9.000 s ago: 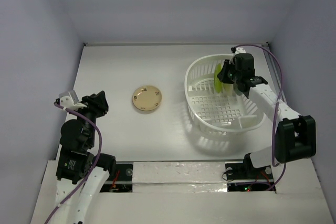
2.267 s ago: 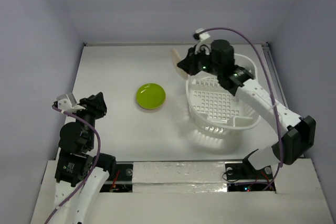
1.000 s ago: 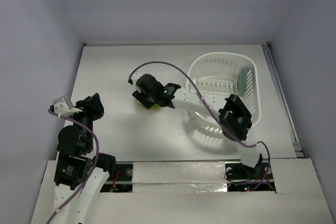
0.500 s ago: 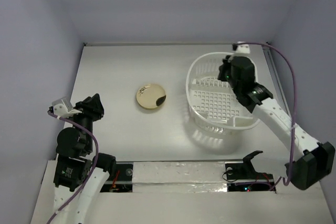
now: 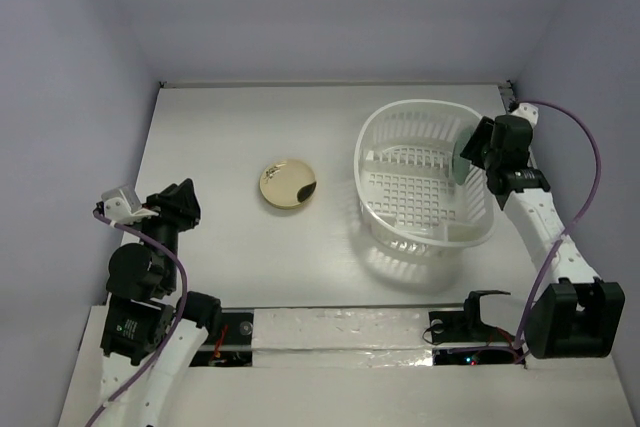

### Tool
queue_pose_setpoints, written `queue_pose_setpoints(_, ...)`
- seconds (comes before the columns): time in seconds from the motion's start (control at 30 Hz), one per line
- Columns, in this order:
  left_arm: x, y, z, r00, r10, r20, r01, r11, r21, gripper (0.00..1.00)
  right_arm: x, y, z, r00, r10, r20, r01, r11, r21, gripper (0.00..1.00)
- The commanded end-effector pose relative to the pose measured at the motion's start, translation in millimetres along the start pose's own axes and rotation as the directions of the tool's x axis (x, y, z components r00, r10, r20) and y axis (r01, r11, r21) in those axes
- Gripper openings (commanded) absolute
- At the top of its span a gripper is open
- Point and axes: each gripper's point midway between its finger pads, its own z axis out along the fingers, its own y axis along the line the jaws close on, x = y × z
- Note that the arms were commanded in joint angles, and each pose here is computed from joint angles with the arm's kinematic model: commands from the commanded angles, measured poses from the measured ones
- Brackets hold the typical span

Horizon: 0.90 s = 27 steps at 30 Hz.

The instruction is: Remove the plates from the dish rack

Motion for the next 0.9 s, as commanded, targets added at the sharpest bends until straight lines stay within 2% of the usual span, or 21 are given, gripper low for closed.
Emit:
queue_pose_setpoints(0.0, -6.5, -10.1, 1.9, 1.000, -0.006, 0.020, 0.005, 0.999, 0.043, 0.33, -2.9, 14.4, 14.5, 1.000, -0.006, -0.031, 0.003, 0.995, -0.096, 0.59)
queue_pose_setpoints(0.13, -4.3, -10.3, 3.1, 1.000, -0.002, 0.012, 0.002, 0.999, 0.043, 0.33, 6.7, 19.6, 38.1, 0.996, 0.004, -0.084, -0.016, 0.989, -0.145, 0.55)
queue_pose_setpoints(0.27, -1.4, -11.0, 5.3, 1.000, 0.001, 0.000, -0.001, 0.999, 0.043, 0.33, 0.2, 33.8, 52.2, 0.995, 0.014, -0.094, -0.035, 0.974, -0.222, 0.44)
queue_pose_setpoints(0.37, 3.0, -11.5, 7.8, 1.000, 0.005, -0.018, -0.004, 0.999, 0.041, 0.33, -6.0, 35.0, 60.3, 0.995, -0.001, -0.101, -0.022, 0.973, -0.231, 0.27)
queue_pose_setpoints(0.6, 9.3, -12.4, 12.3, 0.999, 0.010, -0.043, -0.009, 0.999, 0.038, 0.33, -8.2, 40.8, 66.6, 0.993, -0.004, -0.114, -0.030, 0.955, -0.295, 0.00)
queue_pose_setpoints(0.87, 8.9, -10.7, 12.6, 0.999, 0.010, -0.042, -0.009, 1.000, 0.027, 0.33, -21.9, 59.6, 58.9, 0.994, -0.061, -0.094, 0.016, 0.910, -0.413, 0.00)
